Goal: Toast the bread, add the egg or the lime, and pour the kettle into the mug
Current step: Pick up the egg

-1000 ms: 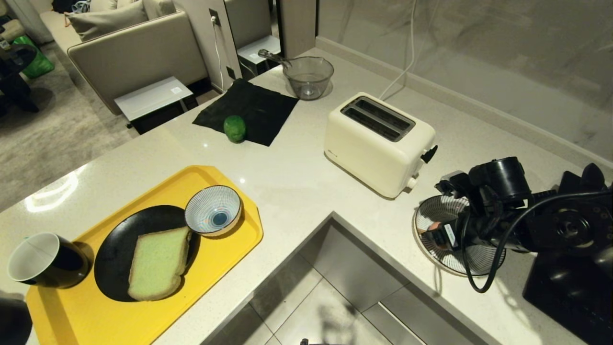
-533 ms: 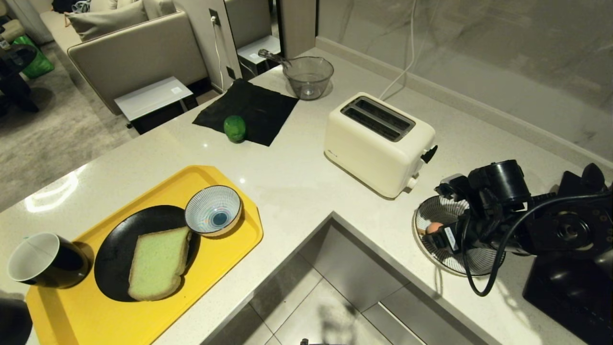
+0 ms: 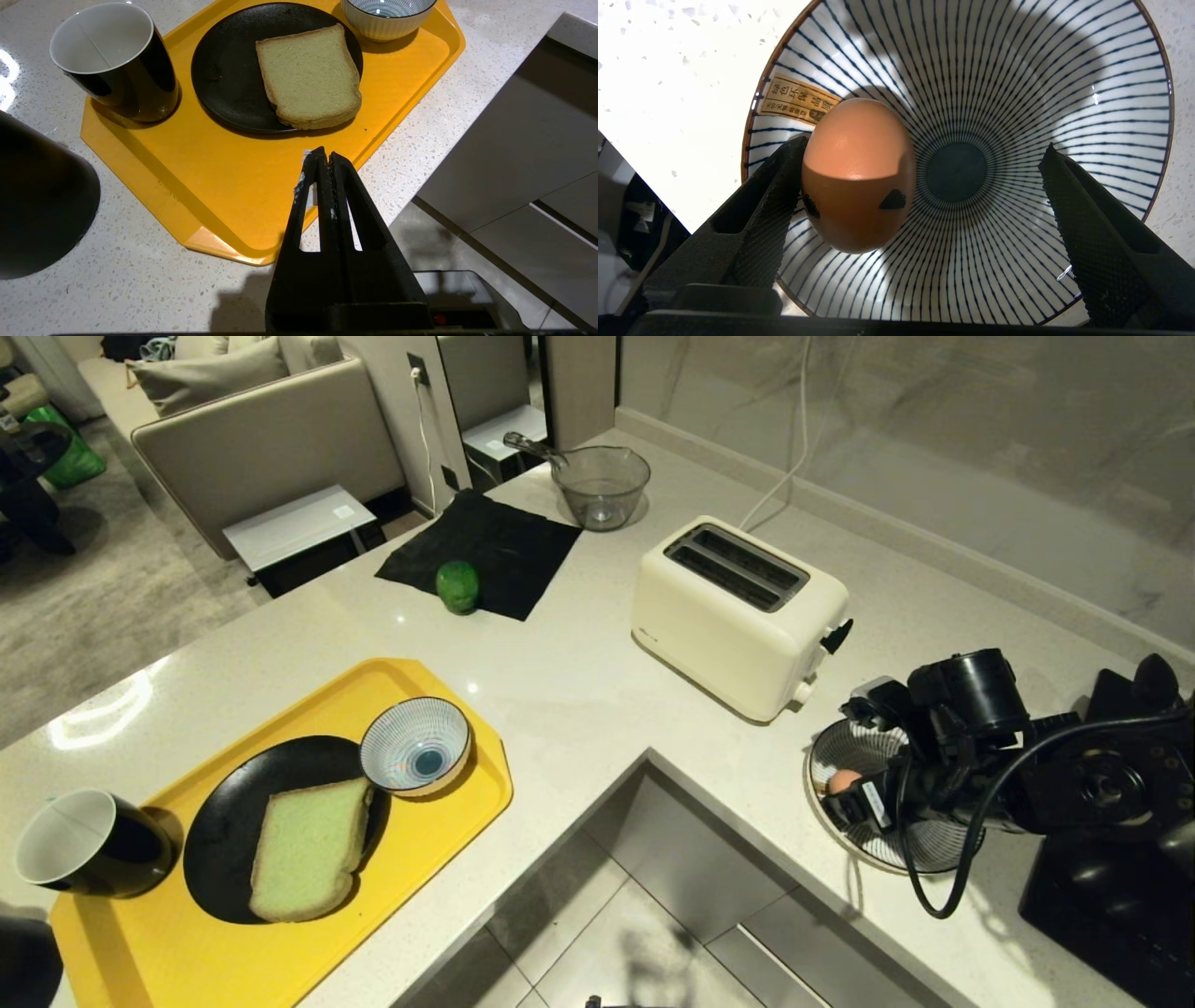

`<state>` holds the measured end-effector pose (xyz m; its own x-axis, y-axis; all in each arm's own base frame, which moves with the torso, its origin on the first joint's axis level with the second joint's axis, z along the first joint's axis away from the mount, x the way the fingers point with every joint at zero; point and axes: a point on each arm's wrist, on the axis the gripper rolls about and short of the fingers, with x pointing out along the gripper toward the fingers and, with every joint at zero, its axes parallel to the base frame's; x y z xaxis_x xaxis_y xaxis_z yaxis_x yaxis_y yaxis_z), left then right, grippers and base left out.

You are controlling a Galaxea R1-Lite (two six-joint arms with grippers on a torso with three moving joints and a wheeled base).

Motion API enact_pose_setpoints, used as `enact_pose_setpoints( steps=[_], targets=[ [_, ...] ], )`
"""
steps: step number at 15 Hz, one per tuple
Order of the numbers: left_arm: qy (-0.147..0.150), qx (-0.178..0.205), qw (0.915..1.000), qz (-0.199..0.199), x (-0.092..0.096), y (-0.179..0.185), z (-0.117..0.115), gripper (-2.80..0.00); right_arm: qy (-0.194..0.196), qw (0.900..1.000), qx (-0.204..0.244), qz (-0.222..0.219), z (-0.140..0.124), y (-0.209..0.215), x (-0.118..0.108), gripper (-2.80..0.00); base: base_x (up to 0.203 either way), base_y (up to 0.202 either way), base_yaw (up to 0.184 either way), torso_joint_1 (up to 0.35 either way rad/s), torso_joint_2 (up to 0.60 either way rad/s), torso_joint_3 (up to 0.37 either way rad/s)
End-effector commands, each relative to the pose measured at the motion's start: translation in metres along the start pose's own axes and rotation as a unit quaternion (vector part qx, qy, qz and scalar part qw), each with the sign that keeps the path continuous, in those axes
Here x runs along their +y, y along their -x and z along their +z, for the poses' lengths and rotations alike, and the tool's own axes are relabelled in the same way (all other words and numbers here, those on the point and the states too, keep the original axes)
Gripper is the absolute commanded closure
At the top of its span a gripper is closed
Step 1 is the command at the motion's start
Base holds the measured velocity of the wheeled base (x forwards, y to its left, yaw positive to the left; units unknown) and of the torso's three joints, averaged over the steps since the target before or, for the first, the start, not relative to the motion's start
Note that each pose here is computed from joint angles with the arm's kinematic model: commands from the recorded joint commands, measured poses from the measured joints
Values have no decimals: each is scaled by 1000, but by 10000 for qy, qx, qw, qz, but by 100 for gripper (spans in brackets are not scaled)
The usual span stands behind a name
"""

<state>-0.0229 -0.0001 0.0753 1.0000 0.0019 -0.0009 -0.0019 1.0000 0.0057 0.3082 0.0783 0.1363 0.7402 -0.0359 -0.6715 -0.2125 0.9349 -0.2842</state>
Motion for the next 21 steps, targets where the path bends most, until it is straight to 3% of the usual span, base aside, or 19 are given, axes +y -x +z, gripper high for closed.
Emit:
enact_pose_setpoints(
  steps=[1, 21],
  targets=[
    [-2, -4, 10000, -2, 0, 0, 0, 0, 17, 10000, -2, 3, 0, 0, 0, -280, 0, 0, 0, 0, 0, 0],
    [-2, -4, 10000, -2, 0, 0, 0, 0, 100, 9997, -163, 161, 5, -11, 2, -280, 0, 0, 0, 0, 0, 0]
  ],
)
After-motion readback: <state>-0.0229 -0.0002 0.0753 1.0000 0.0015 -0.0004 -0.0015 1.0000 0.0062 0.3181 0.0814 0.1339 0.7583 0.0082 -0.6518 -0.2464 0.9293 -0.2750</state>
